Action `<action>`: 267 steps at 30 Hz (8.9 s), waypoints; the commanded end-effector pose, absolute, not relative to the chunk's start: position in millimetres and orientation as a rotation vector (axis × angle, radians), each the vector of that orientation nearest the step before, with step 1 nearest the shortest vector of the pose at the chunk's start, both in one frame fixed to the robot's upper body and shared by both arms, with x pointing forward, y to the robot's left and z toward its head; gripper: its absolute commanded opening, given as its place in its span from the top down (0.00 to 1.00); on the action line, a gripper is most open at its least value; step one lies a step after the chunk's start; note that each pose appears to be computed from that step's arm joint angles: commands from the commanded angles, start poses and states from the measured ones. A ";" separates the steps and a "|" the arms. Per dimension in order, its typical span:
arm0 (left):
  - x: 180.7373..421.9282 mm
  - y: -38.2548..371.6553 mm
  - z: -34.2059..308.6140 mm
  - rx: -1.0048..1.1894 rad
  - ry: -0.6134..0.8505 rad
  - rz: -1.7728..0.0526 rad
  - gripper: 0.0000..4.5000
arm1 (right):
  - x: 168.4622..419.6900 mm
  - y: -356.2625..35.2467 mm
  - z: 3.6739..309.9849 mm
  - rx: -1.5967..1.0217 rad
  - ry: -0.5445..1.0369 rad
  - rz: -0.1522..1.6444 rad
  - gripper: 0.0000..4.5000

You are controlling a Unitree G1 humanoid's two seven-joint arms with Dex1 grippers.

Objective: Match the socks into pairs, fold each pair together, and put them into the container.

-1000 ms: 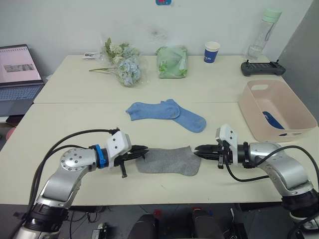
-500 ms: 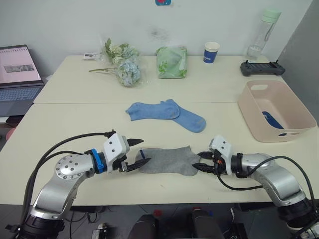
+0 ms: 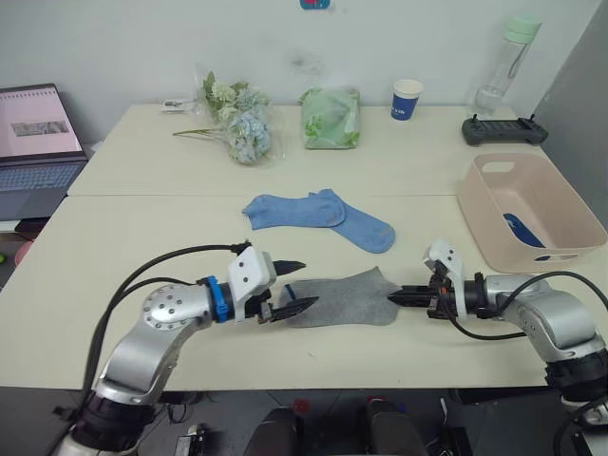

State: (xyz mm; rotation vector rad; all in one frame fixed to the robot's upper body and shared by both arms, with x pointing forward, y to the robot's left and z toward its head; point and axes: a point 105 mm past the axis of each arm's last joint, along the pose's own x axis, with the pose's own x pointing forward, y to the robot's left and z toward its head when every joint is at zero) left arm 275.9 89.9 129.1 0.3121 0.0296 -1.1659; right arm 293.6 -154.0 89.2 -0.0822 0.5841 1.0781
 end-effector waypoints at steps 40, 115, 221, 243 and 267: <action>261.3 166.4 170.6 0.463 0.218 -1.069 0.99 | 278.3 -17.8 133.3 0.150 0.481 1.448 1.00; 307.5 66.3 261.4 0.106 -0.219 -1.191 0.00 | 369.8 -190.4 291.6 -0.001 0.100 0.619 1.00; 259.8 226.0 97.4 0.053 0.037 -0.186 0.00 | 304.0 -183.0 111.2 -0.344 -0.014 0.402 0.01; 354.2 182.0 123.7 0.209 0.047 -0.481 0.00 | 321.8 -94.7 168.2 -0.406 -0.028 0.935 0.01; 435.9 161.0 92.2 0.217 0.256 -0.504 0.61 | 321.5 -91.2 176.2 -0.360 -0.042 0.817 0.00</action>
